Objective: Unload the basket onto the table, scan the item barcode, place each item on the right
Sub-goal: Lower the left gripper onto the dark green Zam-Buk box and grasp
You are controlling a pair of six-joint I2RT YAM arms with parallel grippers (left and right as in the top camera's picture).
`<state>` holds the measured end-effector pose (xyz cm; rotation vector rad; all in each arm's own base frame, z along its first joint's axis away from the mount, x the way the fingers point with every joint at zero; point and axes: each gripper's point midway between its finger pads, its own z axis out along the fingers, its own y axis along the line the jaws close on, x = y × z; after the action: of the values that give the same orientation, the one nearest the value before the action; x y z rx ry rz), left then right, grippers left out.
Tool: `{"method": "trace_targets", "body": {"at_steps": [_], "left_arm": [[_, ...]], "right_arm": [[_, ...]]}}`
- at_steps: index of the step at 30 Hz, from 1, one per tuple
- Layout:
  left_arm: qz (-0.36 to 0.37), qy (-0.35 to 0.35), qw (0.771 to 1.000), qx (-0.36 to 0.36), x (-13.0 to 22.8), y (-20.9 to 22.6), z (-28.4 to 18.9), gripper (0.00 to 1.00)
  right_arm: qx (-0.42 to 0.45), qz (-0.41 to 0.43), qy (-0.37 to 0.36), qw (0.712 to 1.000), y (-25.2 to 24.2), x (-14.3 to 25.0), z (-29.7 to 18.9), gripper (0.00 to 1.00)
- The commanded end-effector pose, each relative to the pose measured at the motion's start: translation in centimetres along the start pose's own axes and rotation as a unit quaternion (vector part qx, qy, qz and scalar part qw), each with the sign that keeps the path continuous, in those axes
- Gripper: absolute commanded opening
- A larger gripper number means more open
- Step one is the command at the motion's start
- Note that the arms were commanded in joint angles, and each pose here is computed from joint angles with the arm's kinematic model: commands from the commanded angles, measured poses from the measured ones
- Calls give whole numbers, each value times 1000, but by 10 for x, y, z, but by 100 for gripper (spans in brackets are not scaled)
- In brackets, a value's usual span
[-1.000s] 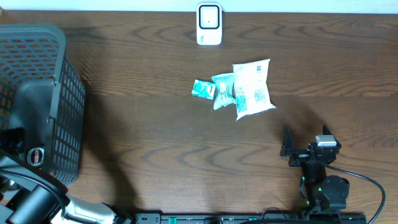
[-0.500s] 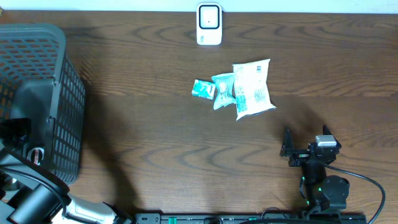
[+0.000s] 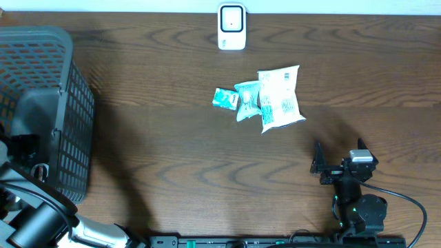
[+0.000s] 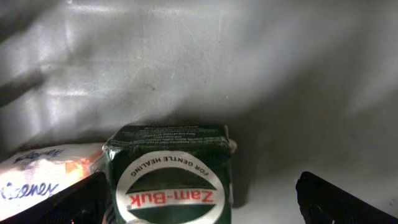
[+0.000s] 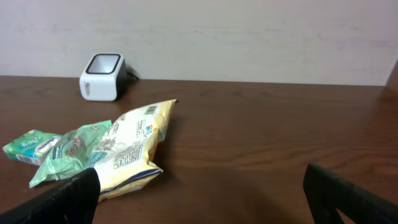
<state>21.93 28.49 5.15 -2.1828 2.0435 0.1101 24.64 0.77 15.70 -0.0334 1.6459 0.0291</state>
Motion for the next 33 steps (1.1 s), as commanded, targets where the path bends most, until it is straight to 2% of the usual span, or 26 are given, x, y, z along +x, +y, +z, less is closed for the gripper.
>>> {"method": "trace_targets", "body": {"at_steps": [1, 12, 26, 33], "left_arm": [[-3, -2, 1000, -15, 4, 8, 10, 96], [-4, -14, 1000, -2, 2, 5, 20, 96], [1, 16, 1000, -14, 28, 20, 41, 95], [5, 9, 1000, -7, 23, 16, 35, 70]], "right_arm": [[-5, 8, 0, 1000, 2, 1, 0, 99], [-5, 8, 0, 1000, 2, 1, 0, 99], [-5, 8, 0, 1000, 2, 1, 0, 99], [-5, 8, 0, 1000, 2, 1, 0, 99]]}}
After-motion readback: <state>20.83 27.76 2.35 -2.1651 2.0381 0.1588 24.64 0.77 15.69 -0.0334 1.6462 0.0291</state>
